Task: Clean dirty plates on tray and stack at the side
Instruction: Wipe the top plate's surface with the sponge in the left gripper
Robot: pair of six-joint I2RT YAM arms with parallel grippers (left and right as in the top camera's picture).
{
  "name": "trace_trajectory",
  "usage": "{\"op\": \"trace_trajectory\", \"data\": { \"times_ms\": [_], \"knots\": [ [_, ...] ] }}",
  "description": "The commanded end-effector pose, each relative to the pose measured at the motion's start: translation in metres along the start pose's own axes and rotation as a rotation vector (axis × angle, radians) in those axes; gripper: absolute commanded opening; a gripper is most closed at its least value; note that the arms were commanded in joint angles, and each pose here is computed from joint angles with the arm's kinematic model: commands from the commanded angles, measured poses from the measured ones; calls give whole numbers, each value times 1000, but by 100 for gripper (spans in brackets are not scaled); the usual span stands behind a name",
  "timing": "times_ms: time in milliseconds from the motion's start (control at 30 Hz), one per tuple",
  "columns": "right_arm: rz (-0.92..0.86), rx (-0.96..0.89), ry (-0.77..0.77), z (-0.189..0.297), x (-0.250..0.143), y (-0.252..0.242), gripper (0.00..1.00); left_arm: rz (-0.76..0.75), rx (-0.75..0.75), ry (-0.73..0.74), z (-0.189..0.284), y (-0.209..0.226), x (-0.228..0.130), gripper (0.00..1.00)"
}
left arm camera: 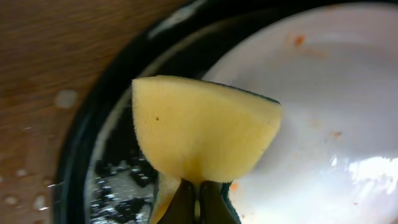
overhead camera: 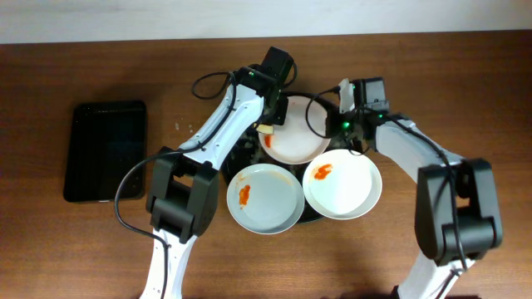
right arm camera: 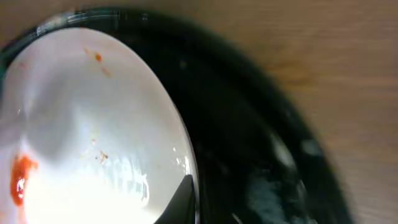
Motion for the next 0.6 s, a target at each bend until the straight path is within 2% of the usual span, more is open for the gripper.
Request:
{"op": "trace_trajectory", "data": {
  "times_ms": [0, 33, 233, 467, 567],
  "knots": [
    [17, -151, -69, 31, 25, -8, 4, -14, -204, 54, 1, -22, -3, 0],
    [17, -178, -62, 34, 27, -8, 4, -14, -259, 68, 3, -28, -4, 0],
    [-30, -265, -29, 41, 29, -5, 4, 54, -311, 89, -2, -34, -4, 0],
    [-7, -317, -26, 40, 28, 1, 4, 119, -454, 229, -35, -52, -20, 0],
    [-9, -323, -23, 40, 27, 0, 4, 145, -428, 265, -44, -50, -26, 0]
  ]
}}
Point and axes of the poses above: each gripper's point midway between its finger pads, its own z axis back along the fingers, its own y axis along the line the jaws close on, x = y × z, the point moved 7 cm from there along z, back along the fingers, and after that the axes turned 7 degrees about z, right-handed, at the moved point
